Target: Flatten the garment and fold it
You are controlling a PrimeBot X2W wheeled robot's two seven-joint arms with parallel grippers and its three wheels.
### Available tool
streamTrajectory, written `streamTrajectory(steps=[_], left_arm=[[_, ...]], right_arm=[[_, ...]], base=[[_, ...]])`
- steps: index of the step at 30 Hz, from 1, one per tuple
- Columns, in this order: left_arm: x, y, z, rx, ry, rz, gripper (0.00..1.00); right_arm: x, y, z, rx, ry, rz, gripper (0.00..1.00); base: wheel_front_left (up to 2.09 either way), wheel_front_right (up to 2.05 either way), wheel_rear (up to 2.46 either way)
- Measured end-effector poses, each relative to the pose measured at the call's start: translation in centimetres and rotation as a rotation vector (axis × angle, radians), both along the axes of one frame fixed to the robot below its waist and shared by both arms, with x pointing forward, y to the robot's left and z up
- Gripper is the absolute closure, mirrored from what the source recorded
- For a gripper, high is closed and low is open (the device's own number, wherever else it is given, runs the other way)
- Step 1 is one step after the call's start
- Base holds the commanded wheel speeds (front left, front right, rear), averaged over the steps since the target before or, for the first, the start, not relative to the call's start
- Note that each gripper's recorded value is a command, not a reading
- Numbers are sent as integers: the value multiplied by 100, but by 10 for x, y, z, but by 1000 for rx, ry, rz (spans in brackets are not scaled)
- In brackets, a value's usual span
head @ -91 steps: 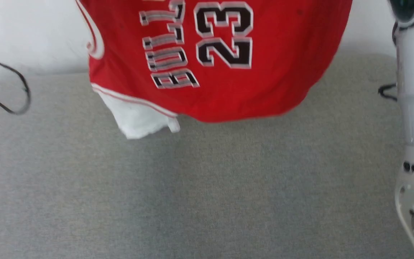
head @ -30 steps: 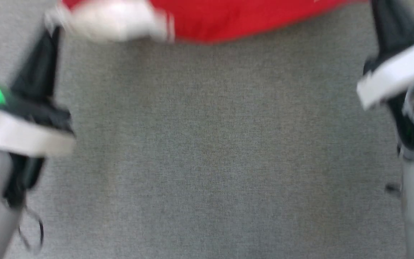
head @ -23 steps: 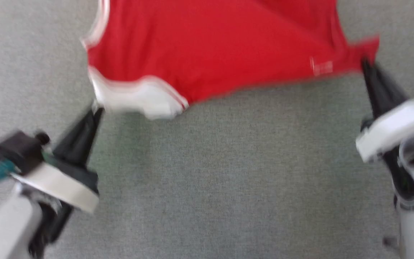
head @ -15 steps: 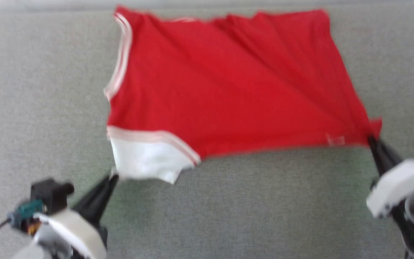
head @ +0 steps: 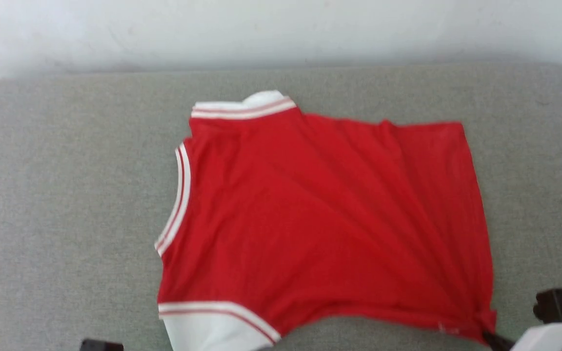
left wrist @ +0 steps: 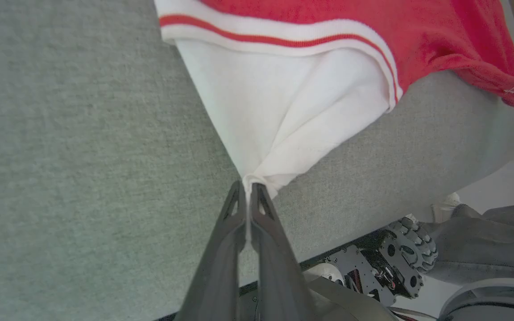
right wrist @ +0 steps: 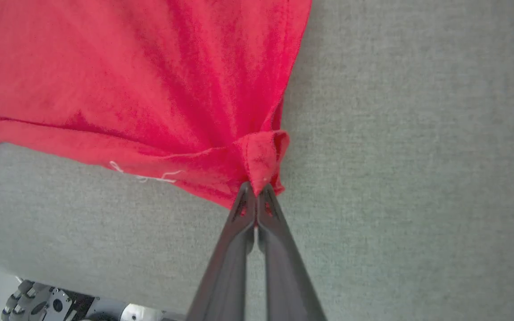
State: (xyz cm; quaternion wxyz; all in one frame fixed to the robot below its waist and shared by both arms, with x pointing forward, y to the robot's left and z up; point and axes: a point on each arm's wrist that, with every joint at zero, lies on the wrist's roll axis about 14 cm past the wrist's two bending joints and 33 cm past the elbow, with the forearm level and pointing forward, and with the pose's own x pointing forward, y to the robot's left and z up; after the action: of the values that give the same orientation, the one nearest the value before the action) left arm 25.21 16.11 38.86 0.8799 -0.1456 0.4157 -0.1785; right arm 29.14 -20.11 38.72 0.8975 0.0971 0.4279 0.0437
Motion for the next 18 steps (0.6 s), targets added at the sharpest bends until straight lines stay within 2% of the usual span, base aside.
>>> streamTrajectory(steps=[11, 18], left_arm=[[-52, -9, 13, -65, 119, -12, 100], [-4, 7, 51, -13, -135, 30, 100]], right_arm=[[-58, -12, 5, 13, 152, 1, 100], [-27, -16, 35, -15, -20, -15, 100]], base=[[0, 0, 0], [0, 0, 0]])
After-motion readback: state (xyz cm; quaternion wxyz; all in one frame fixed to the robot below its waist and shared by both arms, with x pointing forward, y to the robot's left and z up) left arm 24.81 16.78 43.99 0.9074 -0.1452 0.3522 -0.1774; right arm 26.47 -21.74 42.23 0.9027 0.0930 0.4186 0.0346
